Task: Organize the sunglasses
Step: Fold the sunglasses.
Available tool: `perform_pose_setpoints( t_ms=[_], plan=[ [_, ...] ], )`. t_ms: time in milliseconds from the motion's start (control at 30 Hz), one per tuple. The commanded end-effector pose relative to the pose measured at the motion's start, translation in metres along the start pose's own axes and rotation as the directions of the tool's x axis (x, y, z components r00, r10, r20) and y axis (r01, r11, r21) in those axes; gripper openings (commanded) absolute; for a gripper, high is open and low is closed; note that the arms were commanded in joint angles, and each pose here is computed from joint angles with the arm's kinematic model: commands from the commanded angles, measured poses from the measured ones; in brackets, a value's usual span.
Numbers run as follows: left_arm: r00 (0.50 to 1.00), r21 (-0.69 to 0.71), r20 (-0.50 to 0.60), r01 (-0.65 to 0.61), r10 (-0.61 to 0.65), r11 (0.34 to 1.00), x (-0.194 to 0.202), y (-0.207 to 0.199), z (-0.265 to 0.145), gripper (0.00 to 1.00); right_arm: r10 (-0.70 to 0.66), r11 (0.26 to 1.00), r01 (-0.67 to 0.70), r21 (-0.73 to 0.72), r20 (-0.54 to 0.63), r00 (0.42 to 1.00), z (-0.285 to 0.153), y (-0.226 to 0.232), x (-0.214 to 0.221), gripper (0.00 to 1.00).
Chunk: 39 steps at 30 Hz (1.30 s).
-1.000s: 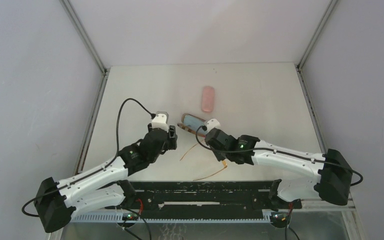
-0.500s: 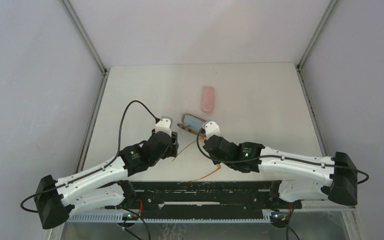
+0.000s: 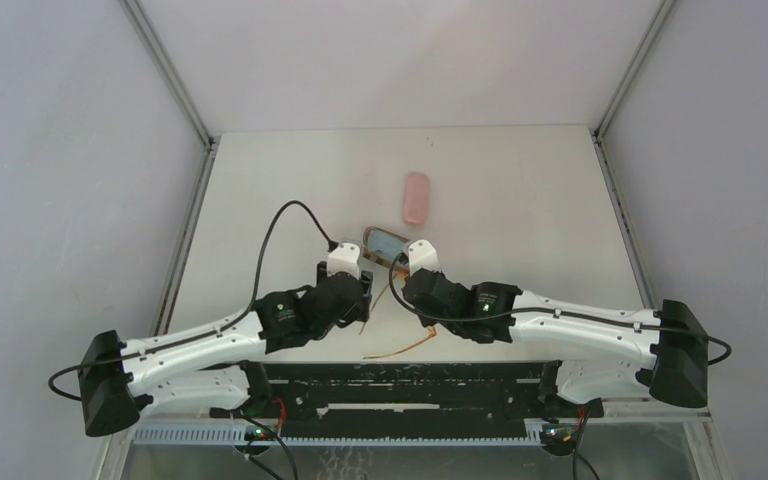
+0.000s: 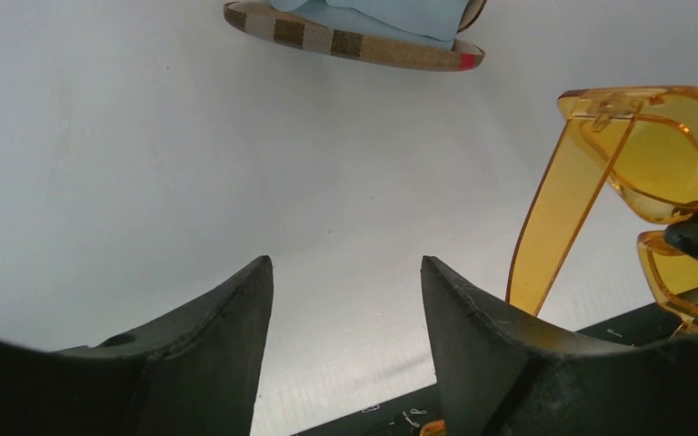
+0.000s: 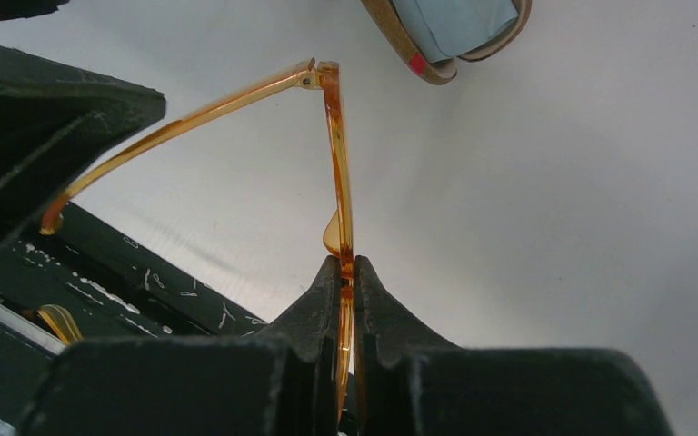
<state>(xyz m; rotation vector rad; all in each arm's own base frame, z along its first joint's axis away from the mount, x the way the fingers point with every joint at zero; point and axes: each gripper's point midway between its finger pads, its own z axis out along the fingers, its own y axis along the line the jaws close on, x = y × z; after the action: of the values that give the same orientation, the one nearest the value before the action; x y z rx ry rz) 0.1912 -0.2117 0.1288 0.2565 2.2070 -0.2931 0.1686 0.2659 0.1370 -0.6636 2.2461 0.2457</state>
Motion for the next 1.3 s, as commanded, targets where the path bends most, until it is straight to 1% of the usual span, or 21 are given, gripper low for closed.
perform_pose_setpoints(
  t_ms=[0, 133, 200, 533, 633, 733, 833, 900, 1000, 1100, 1200, 1267],
  plan=[
    [0.995, 0.021, 0.075, 0.064, -0.065, 0.998, -0.032, -0.019, -0.004, 0.68, 0.109, 0.991, -0.101, -0.087, 0.09, 0.99, -0.012, 0.021, -0.034, 0.0],
    [0.994, 0.05, 0.083, 0.066, -0.07, 0.997, -0.04, -0.032, -0.003, 0.73, 0.129, 0.985, -0.116, -0.13, 0.097, 0.987, -0.014, 0.03, -0.039, 0.0],
    [0.993, 0.06, 0.088, 0.071, -0.076, 0.996, -0.043, -0.036, -0.003, 0.79, 0.138, 0.982, -0.123, -0.146, 0.1, 0.985, -0.014, 0.034, -0.04, 0.0],
    [0.992, 0.11, 0.095, 0.078, -0.089, 0.991, -0.051, -0.052, -0.002, 0.86, 0.178, 0.963, -0.15, -0.225, 0.112, 0.978, -0.017, 0.051, -0.046, 0.0],
    [0.991, 0.11, 0.097, 0.077, -0.088, 0.991, -0.051, -0.053, -0.002, 0.91, 0.18, 0.96, -0.151, -0.237, 0.109, 0.978, -0.017, 0.054, -0.045, 0.0],
    [0.989, 0.098, 0.112, 0.083, -0.094, 0.992, -0.055, -0.048, -0.006, 0.92, 0.177, 0.967, -0.154, -0.205, 0.101, 0.979, -0.015, 0.047, -0.039, 0.0],
    [0.987, 0.094, 0.134, 0.078, -0.091, 0.992, -0.063, -0.04, -0.017, 0.92, 0.19, 0.979, -0.181, -0.093, 0.093, 0.977, -0.01, 0.022, -0.029, 0.0],
    [0.985, 0.108, 0.154, 0.065, -0.081, 0.992, -0.072, -0.037, -0.029, 0.92, 0.221, 0.975, -0.217, -0.047, 0.102, 0.97, -0.008, 0.004, -0.025, 0.0],
    [0.983, 0.121, 0.181, 0.015, -0.037, 0.993, -0.081, -0.034, -0.046, 0.92, 0.33, 0.942, -0.335, 0.016, 0.127, 0.935, -0.006, -0.031, -0.02, 0.0],
    [0.981, 0.101, 0.195, -0.02, 0.0, 0.995, -0.081, -0.027, -0.055, 0.92, 0.45, 0.879, -0.47, 0.085, 0.183, 0.874, -0.012, -0.077, -0.019, 0.0],
    [0.982, 0.101, 0.188, -0.046, 0.026, 0.994, -0.071, -0.027, -0.056, 0.92, 0.56, 0.783, -0.61, 0.127, 0.287, 0.778, -0.03, -0.12, -0.024, 0.0],
    [0.985, 0.111, 0.169, -0.063, 0.044, 0.992, -0.062, -0.033, -0.053, 0.92, 0.61, 0.726, -0.678, 0.113, 0.349, 0.712, -0.043, -0.139, -0.028, 0.0]
  ],
)
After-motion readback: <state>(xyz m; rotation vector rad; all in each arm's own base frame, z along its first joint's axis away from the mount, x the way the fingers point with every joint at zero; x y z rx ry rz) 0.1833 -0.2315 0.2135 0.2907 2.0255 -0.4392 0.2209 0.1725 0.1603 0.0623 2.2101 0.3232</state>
